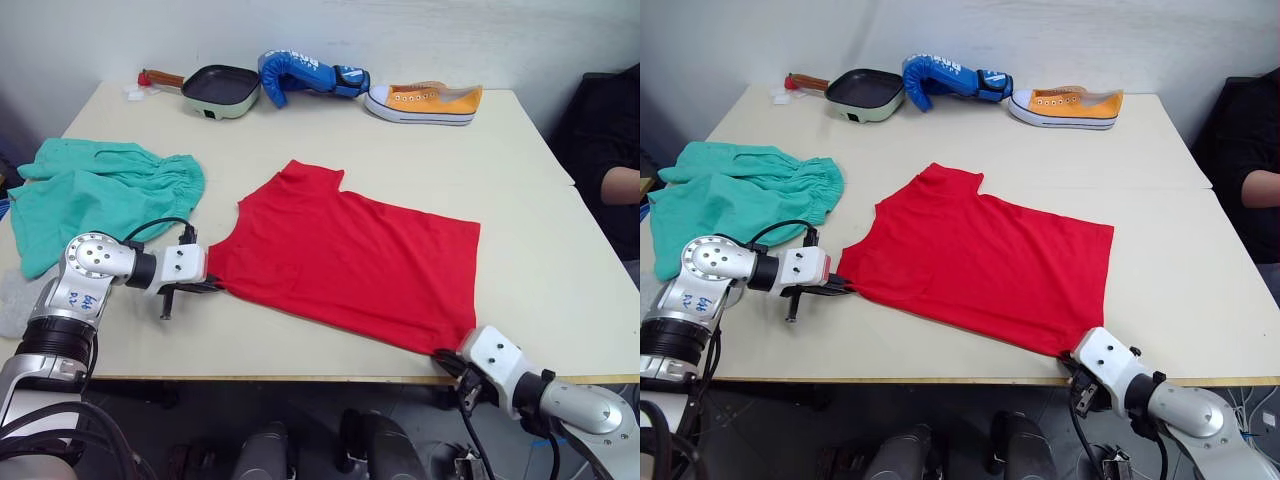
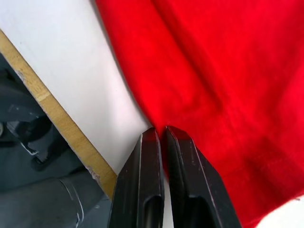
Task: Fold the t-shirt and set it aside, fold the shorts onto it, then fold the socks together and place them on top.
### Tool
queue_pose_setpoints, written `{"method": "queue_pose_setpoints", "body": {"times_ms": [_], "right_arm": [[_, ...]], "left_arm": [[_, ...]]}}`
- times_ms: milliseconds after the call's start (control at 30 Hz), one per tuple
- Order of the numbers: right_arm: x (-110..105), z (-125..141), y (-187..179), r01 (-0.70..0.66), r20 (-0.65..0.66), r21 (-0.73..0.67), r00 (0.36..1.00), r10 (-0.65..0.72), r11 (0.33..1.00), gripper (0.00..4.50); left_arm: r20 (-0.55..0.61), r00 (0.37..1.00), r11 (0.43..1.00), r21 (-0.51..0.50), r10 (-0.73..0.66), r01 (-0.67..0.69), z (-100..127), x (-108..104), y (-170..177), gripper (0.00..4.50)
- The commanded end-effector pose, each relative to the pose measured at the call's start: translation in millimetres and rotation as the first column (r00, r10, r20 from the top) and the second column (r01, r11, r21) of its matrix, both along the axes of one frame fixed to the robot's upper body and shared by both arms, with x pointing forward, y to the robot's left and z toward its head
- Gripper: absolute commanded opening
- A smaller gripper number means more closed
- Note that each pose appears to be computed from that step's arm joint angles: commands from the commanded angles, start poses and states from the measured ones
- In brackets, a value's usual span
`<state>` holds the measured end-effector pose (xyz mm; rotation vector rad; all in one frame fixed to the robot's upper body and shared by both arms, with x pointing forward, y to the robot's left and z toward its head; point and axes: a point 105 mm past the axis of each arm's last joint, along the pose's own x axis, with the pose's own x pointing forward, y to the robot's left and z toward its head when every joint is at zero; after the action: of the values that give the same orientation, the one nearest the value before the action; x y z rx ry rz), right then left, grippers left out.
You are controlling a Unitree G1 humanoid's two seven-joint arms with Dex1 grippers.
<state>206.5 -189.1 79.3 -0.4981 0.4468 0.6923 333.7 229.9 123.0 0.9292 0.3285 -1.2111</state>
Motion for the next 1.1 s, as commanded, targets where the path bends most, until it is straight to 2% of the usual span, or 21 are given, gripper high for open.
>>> {"method": "queue_pose_setpoints", "body": {"times_ms": [33, 200, 300, 400, 533, 667, 867, 1100], "right_arm": [[4.3, 5.5, -9.6, 0.009, 0.032, -0.087, 0.999, -0.007, 0.996, 0.12], [6.1, 8.6, -9.4, -0.05, 0.048, -0.127, 0.997, 0.056, 0.991, 0.12], [6.3, 16.2, -9.6, -0.162, 0.089, -0.203, 0.979, 0.183, 0.966, 0.12], [9.4, 21.9, -20.7, -0.207, 0.117, -0.284, 0.962, 0.248, 0.936, 0.12], [5.2, 24.4, -32.6, -0.292, 0.094, -0.333, 0.936, 0.34, 0.897, 0.12], [-7.2, 17.3, -43.3, -0.364, 0.016, -0.356, 0.919, 0.395, 0.861, 0.12], [-12.5, 14.4, -44.2, -0.384, 0.007, -0.339, 0.912, 0.411, 0.859, 0.12], [-11.9, 17.6, -44.2, -0.369, 0.04, -0.325, 0.914, 0.403, 0.871, 0.12]], "left_arm": [[-0.011, 1.0, 1.0, 0.007, 0.016, -0.016, -1.8, 2.3, 0.1, 0.03], [-0.06, 0.998, 1.0, -0.024, 0.001, -0.003, 0.3, -3.6, -2.4, 0.03], [-0.174, 0.984, 0.999, -0.037, -0.019, 0.012, -1.8, -21.9, 0.7, 0.03], [-0.264, 0.964, 0.999, -0.041, -0.032, 0.022, -4.2, -43.8, 4.4, 0.03], [-0.294, 0.956, 0.999, -0.044, -0.008, -0.005, -6.8, -64.6, 6.0, 0.03], [-0.321, 0.947, 0.998, -0.045, 0.017, -0.033, -10.6, -86.5, 5.3, 0.03], [-0.328, 0.943, 0.995, -0.06, 0.056, -0.08, -14.8, -97.4, 0.9, 0.03], [-0.321, 0.944, 0.994, -0.043, 0.078, -0.097, -17.3, -99.3, 5.4, 0.03]]}}
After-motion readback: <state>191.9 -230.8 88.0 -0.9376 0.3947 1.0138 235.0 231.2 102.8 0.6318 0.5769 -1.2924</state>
